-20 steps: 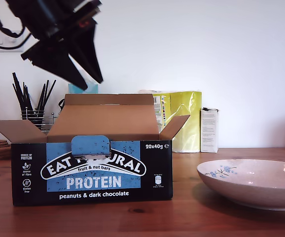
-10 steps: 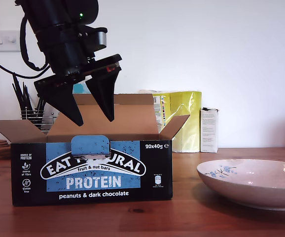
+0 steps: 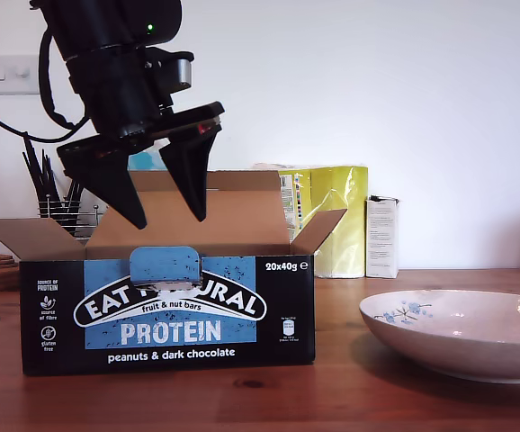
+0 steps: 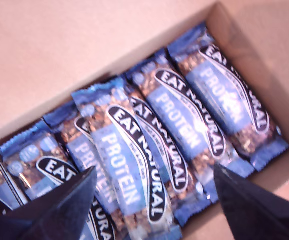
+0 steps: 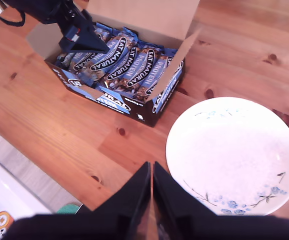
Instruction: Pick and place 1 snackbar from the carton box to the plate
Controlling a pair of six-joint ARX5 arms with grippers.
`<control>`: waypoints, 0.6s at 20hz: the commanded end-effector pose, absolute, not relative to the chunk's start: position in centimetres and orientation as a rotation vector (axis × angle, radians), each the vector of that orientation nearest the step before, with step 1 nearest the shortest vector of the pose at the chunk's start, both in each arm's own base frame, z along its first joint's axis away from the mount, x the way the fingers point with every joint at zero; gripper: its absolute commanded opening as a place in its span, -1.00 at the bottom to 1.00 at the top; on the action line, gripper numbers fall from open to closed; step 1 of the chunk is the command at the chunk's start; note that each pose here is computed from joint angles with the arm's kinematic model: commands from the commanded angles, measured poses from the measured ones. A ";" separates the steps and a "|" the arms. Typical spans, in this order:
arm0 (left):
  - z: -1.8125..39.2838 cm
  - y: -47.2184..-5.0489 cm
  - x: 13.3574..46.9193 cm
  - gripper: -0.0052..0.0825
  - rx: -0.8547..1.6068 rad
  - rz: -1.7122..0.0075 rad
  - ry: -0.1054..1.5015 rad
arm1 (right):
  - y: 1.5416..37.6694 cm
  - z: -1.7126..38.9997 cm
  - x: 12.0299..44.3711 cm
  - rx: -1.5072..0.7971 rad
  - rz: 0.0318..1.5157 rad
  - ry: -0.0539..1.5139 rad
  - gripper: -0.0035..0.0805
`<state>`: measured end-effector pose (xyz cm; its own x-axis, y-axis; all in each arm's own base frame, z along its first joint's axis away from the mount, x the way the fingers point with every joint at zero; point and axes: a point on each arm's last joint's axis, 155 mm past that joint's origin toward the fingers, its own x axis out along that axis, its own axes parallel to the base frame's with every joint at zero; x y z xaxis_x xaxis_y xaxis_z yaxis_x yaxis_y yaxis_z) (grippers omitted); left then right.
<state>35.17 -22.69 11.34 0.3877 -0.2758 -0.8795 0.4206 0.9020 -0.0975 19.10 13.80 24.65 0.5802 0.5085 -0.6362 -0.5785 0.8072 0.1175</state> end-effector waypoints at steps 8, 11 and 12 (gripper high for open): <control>9.0 -22.6 35.7 0.79 0.154 -0.402 1.129 | 15.1 25.6 19.2 -0.118 0.681 0.659 -0.95; 7.6 -22.4 36.2 0.79 0.171 -0.378 1.143 | 15.1 25.6 19.2 -0.118 0.681 0.658 -0.95; 7.2 -22.3 36.4 0.78 0.179 -0.370 1.143 | 15.1 25.6 19.2 -0.118 0.681 0.659 -0.95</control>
